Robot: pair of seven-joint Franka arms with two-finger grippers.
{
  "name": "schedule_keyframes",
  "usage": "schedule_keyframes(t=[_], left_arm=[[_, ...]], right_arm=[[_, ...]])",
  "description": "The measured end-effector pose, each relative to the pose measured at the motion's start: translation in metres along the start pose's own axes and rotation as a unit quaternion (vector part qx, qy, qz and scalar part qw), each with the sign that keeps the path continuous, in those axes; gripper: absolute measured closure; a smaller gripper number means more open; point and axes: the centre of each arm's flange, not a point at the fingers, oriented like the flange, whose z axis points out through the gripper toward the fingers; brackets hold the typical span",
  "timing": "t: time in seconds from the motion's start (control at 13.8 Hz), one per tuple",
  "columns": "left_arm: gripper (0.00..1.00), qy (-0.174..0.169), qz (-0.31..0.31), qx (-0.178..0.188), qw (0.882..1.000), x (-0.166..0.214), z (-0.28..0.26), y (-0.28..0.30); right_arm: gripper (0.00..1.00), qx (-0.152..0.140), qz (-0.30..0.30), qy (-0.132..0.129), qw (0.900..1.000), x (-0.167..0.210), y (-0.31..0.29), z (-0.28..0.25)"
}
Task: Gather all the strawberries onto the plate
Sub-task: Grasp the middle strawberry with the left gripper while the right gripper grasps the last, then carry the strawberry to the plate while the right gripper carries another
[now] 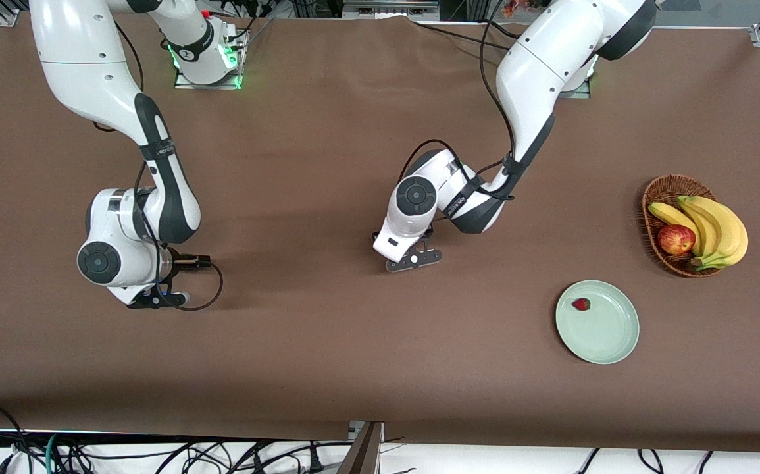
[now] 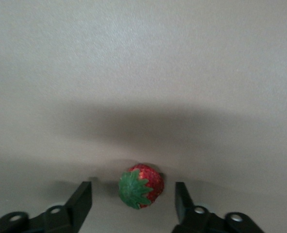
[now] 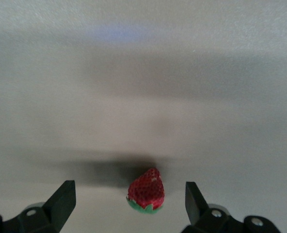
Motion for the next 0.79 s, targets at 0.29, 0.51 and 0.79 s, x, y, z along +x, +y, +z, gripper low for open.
schedule_keyframes(t=[0.29, 0.51, 0.79], left_arm=[[0.65, 0.005, -0.001, -0.007, 1.000, 0.002, -0.001, 0.001], [0.65, 0.008, -0.006, -0.009, 1.000, 0.010, -0.004, -0.003], [0.65, 0.018, -0.011, -0.008, 1.000, 0.034, -0.034, -0.016]], right_arm=[[0.04, 0.001, -0.009, 0.001, 1.000, -0.007, 0.002, 0.006], [0.22, 0.000, -0.011, -0.001, 1.000, -0.009, 0.006, 0.008], [0.67, 0.000, -0.022, -0.002, 1.000, -0.010, 0.009, 0.009]])
